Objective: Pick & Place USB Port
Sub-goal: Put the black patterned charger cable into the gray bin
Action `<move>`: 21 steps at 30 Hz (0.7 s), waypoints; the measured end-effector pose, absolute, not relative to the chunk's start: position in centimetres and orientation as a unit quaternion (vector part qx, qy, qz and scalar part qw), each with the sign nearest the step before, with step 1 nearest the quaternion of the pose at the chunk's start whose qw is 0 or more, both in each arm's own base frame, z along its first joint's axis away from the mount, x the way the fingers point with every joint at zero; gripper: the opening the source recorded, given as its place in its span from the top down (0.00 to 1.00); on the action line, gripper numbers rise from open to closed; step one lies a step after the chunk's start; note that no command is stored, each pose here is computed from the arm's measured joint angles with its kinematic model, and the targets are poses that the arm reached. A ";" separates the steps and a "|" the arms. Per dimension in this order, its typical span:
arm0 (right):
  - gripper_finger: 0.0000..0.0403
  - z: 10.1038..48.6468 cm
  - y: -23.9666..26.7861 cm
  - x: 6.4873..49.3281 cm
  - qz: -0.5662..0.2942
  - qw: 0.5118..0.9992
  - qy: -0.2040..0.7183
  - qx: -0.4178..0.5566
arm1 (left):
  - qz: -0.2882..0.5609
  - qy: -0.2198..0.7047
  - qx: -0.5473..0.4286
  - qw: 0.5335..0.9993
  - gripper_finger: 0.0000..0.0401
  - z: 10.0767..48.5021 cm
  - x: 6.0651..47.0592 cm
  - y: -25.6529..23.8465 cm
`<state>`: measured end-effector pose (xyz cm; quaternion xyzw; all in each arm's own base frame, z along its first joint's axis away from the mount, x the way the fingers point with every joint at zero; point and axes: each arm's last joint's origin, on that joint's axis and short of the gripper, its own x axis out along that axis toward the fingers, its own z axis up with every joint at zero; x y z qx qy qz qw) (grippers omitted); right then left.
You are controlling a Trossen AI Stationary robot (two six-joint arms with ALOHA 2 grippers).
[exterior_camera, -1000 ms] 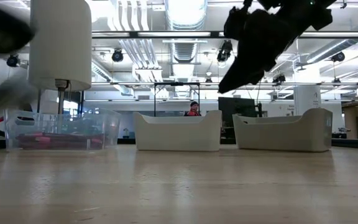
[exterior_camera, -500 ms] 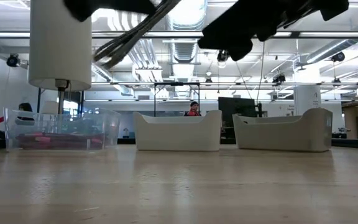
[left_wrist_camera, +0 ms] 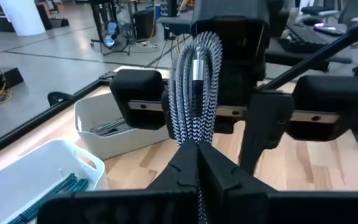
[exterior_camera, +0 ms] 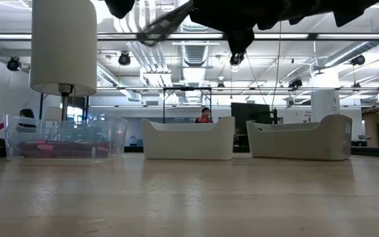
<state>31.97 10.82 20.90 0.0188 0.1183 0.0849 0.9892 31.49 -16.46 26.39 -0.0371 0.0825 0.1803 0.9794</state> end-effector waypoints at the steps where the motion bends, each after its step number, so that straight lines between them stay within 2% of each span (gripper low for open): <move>1: 0.73 20.9 10.9 32.0 0.085 0.989 0.116 0.021 | 0.180 0.085 -0.036 0.979 1.00 26.2 31.6 -16.4; 21: 0.73 21.1 10.5 31.7 0.079 0.990 0.112 0.041 | 0.159 0.089 -0.040 0.983 1.00 25.8 31.7 -17.1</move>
